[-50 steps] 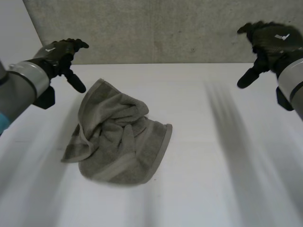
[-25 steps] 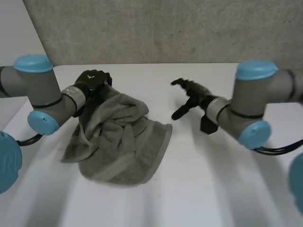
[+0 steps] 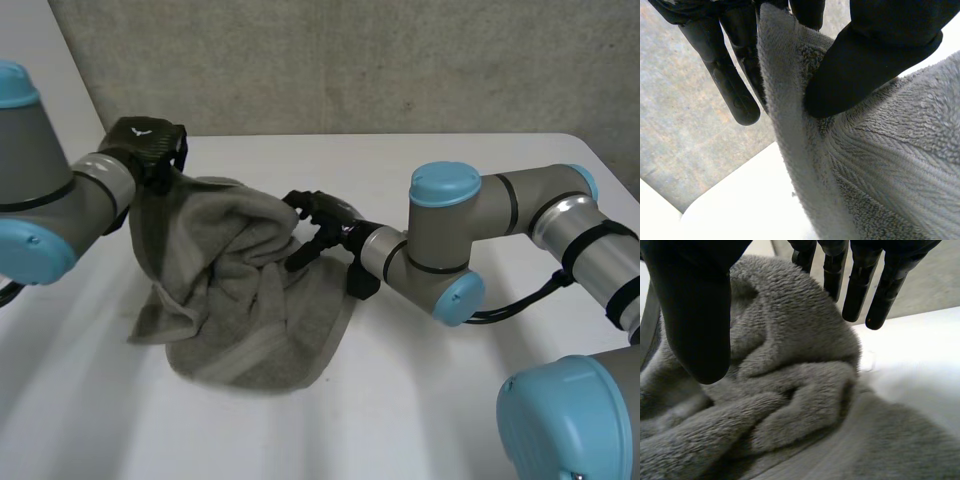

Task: Fold the towel.

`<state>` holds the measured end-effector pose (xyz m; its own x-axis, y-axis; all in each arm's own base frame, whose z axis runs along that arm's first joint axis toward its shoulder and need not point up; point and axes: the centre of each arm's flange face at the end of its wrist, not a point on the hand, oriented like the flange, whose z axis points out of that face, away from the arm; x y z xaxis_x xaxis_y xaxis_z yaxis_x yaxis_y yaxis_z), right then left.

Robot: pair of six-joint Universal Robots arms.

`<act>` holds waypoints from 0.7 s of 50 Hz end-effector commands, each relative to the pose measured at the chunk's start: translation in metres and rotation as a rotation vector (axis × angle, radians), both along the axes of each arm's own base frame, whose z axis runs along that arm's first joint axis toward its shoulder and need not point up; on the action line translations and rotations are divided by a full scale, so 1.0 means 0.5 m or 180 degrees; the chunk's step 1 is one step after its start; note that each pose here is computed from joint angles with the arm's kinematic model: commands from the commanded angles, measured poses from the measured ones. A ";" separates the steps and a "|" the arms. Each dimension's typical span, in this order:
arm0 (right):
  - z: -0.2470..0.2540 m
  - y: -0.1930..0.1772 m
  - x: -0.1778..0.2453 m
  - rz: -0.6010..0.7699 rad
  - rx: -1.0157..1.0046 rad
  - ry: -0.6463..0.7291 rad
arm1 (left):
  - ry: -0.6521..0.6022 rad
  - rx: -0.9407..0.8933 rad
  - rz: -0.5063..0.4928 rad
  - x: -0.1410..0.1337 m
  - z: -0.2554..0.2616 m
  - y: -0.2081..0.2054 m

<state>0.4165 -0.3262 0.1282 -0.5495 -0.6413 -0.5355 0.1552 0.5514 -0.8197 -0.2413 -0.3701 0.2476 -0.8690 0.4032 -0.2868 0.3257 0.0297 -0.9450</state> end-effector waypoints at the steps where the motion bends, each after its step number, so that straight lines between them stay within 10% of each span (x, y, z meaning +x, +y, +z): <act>1: -0.011 0.039 0.033 0.0337 0.0032 -0.0049 | 0.0013 0.0016 -0.0008 0.019 0.035 0.070; 14: 0.070 0.017 0.057 0.0262 -0.0596 -0.0209 | 0.0068 -0.0233 0.0021 0.039 0.088 0.120; 22: 0.303 -0.067 -0.010 -0.0741 -0.2356 0.0078 | 0.0379 -0.1217 -0.0004 0.016 0.197 0.044; 27: 0.542 -0.045 -0.077 -0.1442 -0.3567 -0.0022 | 0.1184 -0.2044 -0.0224 -0.013 0.348 0.034; 35: 0.621 0.008 -0.092 -0.1304 -0.3993 0.0065 | 0.1831 -0.2015 -0.0450 -0.021 0.372 0.037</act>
